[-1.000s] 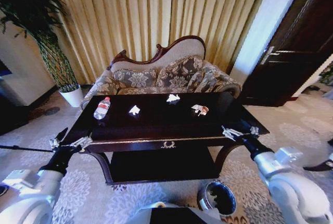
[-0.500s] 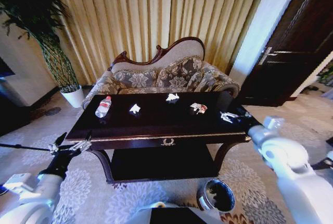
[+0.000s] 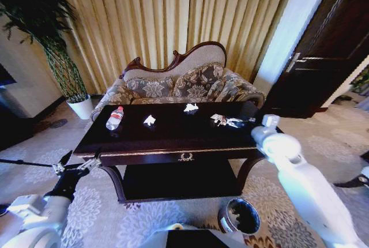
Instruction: Move to the front of the table and place the trash on the table into the trash bin.
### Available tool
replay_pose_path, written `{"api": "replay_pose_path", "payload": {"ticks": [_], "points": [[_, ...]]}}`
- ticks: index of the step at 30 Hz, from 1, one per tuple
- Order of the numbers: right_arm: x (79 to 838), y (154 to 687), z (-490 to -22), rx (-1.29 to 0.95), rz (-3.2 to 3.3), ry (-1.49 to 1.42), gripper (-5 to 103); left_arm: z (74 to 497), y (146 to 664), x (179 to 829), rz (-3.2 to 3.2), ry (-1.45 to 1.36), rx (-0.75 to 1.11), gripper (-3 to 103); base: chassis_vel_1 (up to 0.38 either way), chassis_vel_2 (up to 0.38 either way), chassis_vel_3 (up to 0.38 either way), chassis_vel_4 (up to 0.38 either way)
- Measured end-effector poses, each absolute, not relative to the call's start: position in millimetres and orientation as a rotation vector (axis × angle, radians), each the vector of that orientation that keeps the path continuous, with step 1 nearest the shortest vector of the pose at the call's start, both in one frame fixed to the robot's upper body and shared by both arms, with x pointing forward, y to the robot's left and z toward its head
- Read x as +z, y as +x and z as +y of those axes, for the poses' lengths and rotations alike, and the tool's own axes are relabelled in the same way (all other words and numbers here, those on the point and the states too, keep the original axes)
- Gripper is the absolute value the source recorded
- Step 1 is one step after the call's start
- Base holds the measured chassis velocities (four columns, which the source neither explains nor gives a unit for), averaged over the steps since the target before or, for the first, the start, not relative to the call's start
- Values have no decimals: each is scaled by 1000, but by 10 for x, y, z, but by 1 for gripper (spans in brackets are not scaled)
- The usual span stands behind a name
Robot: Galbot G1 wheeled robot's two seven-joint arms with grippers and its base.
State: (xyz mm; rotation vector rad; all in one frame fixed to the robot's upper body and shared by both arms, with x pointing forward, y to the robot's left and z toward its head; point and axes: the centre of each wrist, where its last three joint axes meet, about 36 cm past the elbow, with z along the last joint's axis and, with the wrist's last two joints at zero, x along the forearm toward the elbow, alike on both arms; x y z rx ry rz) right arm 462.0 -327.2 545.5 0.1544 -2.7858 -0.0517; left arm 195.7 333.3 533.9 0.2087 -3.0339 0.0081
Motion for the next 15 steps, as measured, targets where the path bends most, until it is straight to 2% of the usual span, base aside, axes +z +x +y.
{"api": "replay_pose_path", "payload": {"ticks": [15], "points": [[5178,4990,-3100,-7,-2686,121,100,3327,1942,5327,-3041,244,25,100,0,0,0,0]]}}
